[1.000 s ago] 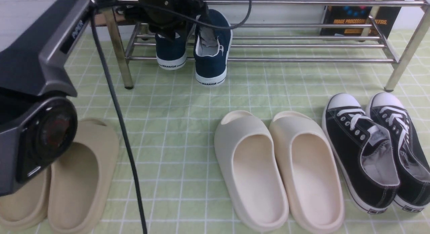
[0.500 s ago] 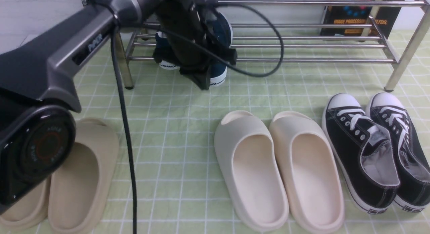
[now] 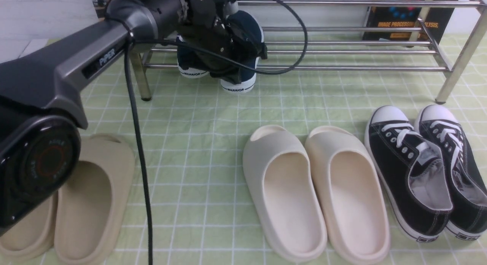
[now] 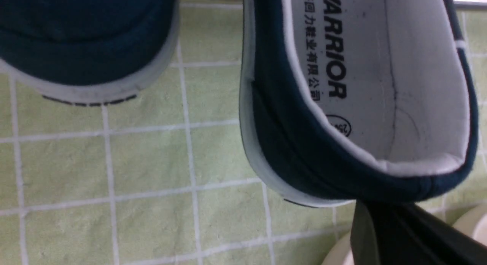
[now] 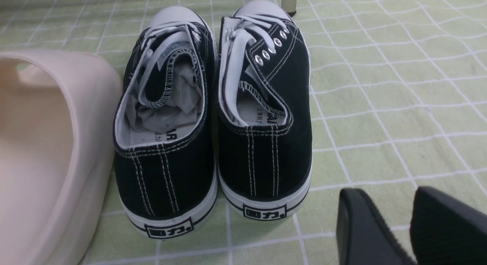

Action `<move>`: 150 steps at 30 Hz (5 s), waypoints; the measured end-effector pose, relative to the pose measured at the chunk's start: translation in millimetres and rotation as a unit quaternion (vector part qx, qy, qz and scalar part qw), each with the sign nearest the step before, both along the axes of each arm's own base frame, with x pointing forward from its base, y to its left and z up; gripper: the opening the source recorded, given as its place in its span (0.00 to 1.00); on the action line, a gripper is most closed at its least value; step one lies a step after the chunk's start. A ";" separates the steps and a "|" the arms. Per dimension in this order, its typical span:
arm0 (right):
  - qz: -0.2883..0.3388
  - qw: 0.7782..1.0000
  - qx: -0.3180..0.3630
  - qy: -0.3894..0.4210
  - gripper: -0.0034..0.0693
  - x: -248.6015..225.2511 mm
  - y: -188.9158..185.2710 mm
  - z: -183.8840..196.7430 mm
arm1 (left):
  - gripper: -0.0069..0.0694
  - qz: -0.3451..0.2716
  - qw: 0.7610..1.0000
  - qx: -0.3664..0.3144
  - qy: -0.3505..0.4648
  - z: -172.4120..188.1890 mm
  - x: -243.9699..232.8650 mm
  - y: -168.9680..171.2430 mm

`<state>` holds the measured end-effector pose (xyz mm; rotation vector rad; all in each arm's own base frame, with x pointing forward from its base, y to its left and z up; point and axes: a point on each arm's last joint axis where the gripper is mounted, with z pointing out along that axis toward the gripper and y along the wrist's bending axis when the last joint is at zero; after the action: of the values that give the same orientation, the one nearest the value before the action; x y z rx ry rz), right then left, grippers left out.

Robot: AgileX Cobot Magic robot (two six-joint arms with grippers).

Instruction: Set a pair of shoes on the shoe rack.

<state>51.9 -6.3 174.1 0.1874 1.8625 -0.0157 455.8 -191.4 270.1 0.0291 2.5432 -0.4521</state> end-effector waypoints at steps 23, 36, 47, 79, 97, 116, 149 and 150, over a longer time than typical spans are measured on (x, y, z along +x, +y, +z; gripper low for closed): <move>0.000 1.000 0.000 0.000 0.38 0.0 0.0 0.0 | 0.07 0.028 0.995 0.070 -0.067 91.8 -30.6 46.6; 0.000 1.000 0.000 0.000 0.38 0.0 0.0 0.0 | 0.07 0.050 0.970 0.078 -0.223 265.1 -254.5 134.4; 0.000 1.000 0.000 0.000 0.38 0.0 0.0 0.0 | 0.07 0.092 0.961 0.025 -0.261 149.7 -395.7 184.5; 0.000 1.000 0.000 0.000 0.38 0.0 0.0 0.0 | 0.07 0.074 0.942 -0.015 -0.327 13.2 -400.8 180.7; 0.000 1.000 0.000 0.000 0.38 0.0 0.0 0.0 | 0.07 0.187 0.916 0.007 -0.354 -91.4 -401.2 191.1; 0.000 1.000 0.000 0.000 0.38 0.0 0.0 -0.1 | 0.07 0.180 0.932 0.028 -0.314 -99.8 -403.3 191.5; 0.000 1.000 0.000 0.000 0.38 0.0 0.0 -0.1 | 0.07 0.179 0.932 0.029 -0.312 -100.7 -403.4 191.4; 0.000 1.000 0.000 0.000 0.38 0.0 0.0 -0.1 | 0.07 0.179 0.932 0.029 -0.312 -100.7 -403.4 191.4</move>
<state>51.9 -6.3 174.0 0.1875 1.8633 -0.0157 52.4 0.1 169.5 -0.2315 1.8755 -0.1790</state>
